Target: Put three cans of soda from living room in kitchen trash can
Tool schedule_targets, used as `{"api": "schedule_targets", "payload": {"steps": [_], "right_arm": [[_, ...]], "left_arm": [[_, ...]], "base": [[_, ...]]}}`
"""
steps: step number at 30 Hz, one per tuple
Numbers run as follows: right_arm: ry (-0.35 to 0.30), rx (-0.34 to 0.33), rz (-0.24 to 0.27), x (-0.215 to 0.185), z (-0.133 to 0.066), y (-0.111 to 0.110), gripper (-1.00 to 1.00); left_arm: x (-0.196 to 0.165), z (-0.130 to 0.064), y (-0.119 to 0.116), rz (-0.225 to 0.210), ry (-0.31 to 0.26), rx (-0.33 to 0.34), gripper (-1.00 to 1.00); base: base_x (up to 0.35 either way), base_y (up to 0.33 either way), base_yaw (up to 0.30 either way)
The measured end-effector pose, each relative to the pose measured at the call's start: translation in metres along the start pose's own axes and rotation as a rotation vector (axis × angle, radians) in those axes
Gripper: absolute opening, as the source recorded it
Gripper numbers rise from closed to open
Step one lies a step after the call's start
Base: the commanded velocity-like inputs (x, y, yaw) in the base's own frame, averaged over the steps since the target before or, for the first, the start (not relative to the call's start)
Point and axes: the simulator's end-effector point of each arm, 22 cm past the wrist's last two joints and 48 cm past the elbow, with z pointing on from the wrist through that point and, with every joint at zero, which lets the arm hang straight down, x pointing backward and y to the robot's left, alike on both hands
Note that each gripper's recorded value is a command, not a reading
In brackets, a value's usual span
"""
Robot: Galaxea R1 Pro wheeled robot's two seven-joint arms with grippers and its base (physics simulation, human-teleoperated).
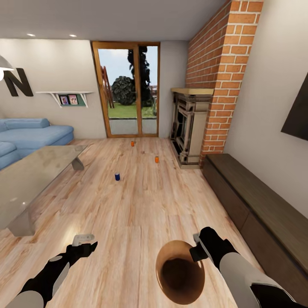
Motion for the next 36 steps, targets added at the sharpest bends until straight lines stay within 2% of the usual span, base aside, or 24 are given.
{"api": "schedule_targets", "payload": {"steps": [13,18,21,23,24,26,28,29,33,36], "right_arm": [[-0.008,-0.001,0.0,-0.003,-0.002,-0.001,-1.0],[-0.007,-0.023,0.019,-0.004,-0.003,0.004,-1.0],[0.031,-0.038,0.034,0.002,-0.004,0.01,-1.0],[0.101,-0.06,0.041,0.016,-0.006,0.016,-1.0],[0.113,-0.074,0.042,0.019,-0.006,0.019,-1.0],[0.127,-0.132,0.051,0.018,-0.011,0.031,-1.0],[0.134,-0.198,0.088,0.018,-0.014,0.045,-1.0],[0.135,-0.208,0.093,0.018,-0.015,0.047,-1.0],[0.146,-0.156,0.036,0.022,-0.013,0.035,-1.0],[0.141,-0.181,0.057,0.02,-0.014,0.04,-1.0]], "left_arm": [[0.0,0.0,0.0,-0.004,0.0,0.001,1.0],[0.0,0.0,0.0,-0.006,0.0,0.002,1.0],[0.0,0.0,0.0,-0.005,0.001,0.002,1.0],[0.0,0.0,0.0,-0.005,0.001,0.001,1.0],[0.0,0.0,0.0,-0.005,0.001,0.001,1.0],[0.0,0.0,0.0,-0.003,0.0,0.001,1.0],[0.0,0.0,0.0,-0.002,0.001,0.001,1.0],[0.0,0.0,0.0,-0.001,0.001,0.001,1.0],[0.0,0.0,0.0,0.002,0.0,0.001,1.0],[0.0,0.0,0.0,0.002,0.0,0.001,1.0]], "base": [[0.214,0.085,0.0],[0.196,0.051,0.0],[0.19,0.01,0.0],[0.187,0.004,0.0],[0.185,0.002,0.0],[0.181,0.001,0.0],[0.179,0.001,0.0],[0.178,0.0,0.0],[0.177,0.0,0.0],[0.202,0.036,0.0]]}}
